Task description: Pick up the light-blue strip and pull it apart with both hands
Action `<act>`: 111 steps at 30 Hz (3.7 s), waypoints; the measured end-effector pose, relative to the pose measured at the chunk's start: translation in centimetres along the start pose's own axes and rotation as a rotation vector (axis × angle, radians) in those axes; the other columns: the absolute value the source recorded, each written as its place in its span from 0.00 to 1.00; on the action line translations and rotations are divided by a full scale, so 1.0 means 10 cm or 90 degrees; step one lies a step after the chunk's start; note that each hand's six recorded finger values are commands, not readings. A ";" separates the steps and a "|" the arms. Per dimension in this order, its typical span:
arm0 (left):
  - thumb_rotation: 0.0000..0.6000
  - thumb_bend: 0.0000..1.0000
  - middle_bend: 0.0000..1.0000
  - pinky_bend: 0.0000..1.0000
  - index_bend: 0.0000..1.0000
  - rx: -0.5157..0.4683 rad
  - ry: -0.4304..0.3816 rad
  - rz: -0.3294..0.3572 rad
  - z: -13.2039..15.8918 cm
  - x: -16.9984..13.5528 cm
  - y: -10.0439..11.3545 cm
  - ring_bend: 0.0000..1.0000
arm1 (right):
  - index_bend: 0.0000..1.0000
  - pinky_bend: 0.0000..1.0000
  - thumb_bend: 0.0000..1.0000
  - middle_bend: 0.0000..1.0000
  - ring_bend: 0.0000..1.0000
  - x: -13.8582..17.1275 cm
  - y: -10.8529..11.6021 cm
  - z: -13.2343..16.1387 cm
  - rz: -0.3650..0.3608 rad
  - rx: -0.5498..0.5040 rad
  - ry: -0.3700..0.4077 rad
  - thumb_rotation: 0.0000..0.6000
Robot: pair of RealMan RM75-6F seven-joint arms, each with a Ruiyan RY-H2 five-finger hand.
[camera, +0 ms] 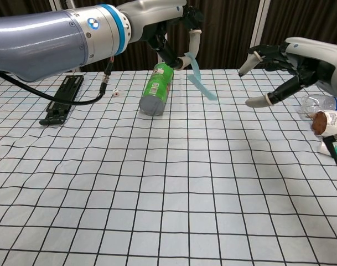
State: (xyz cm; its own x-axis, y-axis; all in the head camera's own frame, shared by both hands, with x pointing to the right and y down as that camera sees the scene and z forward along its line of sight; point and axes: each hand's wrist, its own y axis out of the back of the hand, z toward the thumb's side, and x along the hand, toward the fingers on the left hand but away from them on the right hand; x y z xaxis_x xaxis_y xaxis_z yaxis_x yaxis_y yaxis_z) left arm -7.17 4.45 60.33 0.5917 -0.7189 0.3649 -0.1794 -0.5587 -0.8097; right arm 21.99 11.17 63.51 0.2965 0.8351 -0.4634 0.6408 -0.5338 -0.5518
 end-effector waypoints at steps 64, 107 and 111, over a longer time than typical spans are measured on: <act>1.00 0.61 0.00 0.00 0.88 -0.053 0.067 0.013 0.32 0.11 0.08 0.00 | 0.56 0.00 0.30 0.03 0.00 -0.29 -0.28 0.28 0.026 -0.018 -0.011 1.00; 1.00 0.61 0.00 0.00 0.88 -0.047 0.078 0.038 0.22 0.02 0.29 0.00 | 0.75 0.00 0.53 0.09 0.00 -0.16 -0.38 -0.07 0.059 0.027 -0.060 1.00; 1.00 0.61 0.00 0.00 0.88 -0.041 0.087 0.048 0.13 -0.05 0.39 0.00 | 0.74 0.00 0.53 0.09 0.00 -0.11 -0.41 -0.14 0.063 0.035 -0.069 1.00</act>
State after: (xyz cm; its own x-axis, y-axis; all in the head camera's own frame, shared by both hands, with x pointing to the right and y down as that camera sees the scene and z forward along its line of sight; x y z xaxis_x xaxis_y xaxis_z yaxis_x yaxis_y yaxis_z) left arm -7.16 3.20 56.41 0.4629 -0.8067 0.3674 -0.2719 -0.5237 -0.8073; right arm 20.02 12.57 67.25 0.2767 0.7604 -0.5876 0.5709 -0.6219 -0.5360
